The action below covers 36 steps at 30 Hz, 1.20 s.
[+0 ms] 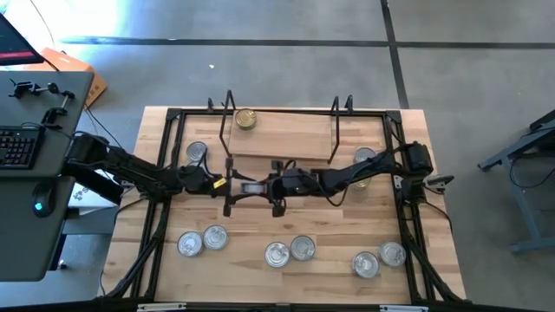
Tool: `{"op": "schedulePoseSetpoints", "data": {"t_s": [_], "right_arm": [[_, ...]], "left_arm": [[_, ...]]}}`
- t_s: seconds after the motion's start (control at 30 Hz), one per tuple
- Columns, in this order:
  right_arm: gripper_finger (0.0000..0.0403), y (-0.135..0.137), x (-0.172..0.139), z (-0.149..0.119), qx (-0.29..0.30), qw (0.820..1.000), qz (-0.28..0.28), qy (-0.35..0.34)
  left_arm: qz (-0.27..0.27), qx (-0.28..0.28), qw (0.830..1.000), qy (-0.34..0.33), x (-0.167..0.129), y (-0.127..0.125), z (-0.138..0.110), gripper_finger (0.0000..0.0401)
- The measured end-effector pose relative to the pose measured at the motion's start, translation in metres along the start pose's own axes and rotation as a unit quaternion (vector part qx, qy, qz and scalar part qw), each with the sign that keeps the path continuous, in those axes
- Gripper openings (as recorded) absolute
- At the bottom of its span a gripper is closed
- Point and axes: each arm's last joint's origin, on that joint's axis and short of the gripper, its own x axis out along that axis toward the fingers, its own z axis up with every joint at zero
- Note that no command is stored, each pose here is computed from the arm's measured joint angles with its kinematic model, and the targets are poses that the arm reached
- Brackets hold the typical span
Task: Stack canned seafood by type on shelf
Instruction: Put the blue tuna can on the shelf
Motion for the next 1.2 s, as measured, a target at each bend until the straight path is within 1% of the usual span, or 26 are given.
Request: {"op": "schedulePoseSetpoints", "data": {"t_s": [0.07, 0.1, 0.2, 0.23, 0.33, 0.4, 0.47, 0.67, 0.77, 0.83, 0.97, 1.1, 1.2], "right_arm": [[0.012, 0.001, -0.002, -0.019, 0.026, 1.0, 0.013, 0.004], [0.012, 0.001, -0.004, -0.028, 0.04, 0.999, 0.011, -0.001], [0.012, 0.003, -0.013, -0.045, 0.073, 0.996, -0.001, -0.06], [0.012, 0.004, -0.017, -0.048, 0.077, 0.993, -0.002, -0.085], [0.012, 0.006, -0.026, -0.056, 0.082, 0.989, -0.003, -0.126], [0.012, 0.006, -0.031, -0.057, 0.082, 0.984, -0.001, -0.157], [0.012, 0.005, -0.034, -0.056, 0.082, 0.98, 0.001, -0.179], [0.012, 0.005, -0.036, -0.054, 0.082, 0.978, 0.001, -0.194], [0.012, 0.005, -0.036, -0.053, 0.078, 0.976, 0.013, -0.203], [0.012, 0.005, -0.037, -0.051, 0.076, 0.975, 0.015, -0.209], [0.012, 0.005, -0.037, -0.051, 0.076, 0.974, 0.021, -0.212], [0.012, 0.005, -0.037, -0.051, 0.076, 0.974, 0.023, -0.21], [0.012, 0.006, -0.037, -0.05, 0.074, 0.973, 0.033, -0.215]], "left_arm": [[0.001, -0.003, 1.0, 0.007, -0.001, 0.0, 0.0, 0.0211], [-0.003, -0.002, 1.0, 0.016, -0.002, -0.001, -0.001, 0.0216], [-0.015, 0.006, 0.998, 0.054, -0.003, -0.004, -0.008, 0.0226], [-0.014, 0.008, 0.998, 0.065, -0.004, -0.005, -0.009, 0.0227], [-0.004, 0.007, 0.996, 0.093, -0.004, -0.006, -0.014, 0.0227], [0.005, -0.006, 0.996, 0.094, -0.003, -0.006, -0.015, 0.0225], [0.016, -0.017, 0.997, 0.079, -0.003, -0.005, -0.012, 0.0222], [0.037, -0.023, 0.998, 0.055, -0.001, -0.003, -0.008, 0.0214], [0.059, -0.018, 0.996, 0.067, -0.002, -0.002, -0.009, 0.021], [0.064, -0.018, 0.995, 0.071, -0.002, -0.002, -0.01, 0.0209], [0.06, -0.025, 0.996, 0.068, -0.002, -0.002, -0.009, 0.0209], [0.07, -0.042, 0.994, 0.072, -0.002, -0.002, -0.01, 0.0209], [0.064, -0.047, 0.995, 0.067, -0.002, -0.002, -0.009, 0.0209]]}}
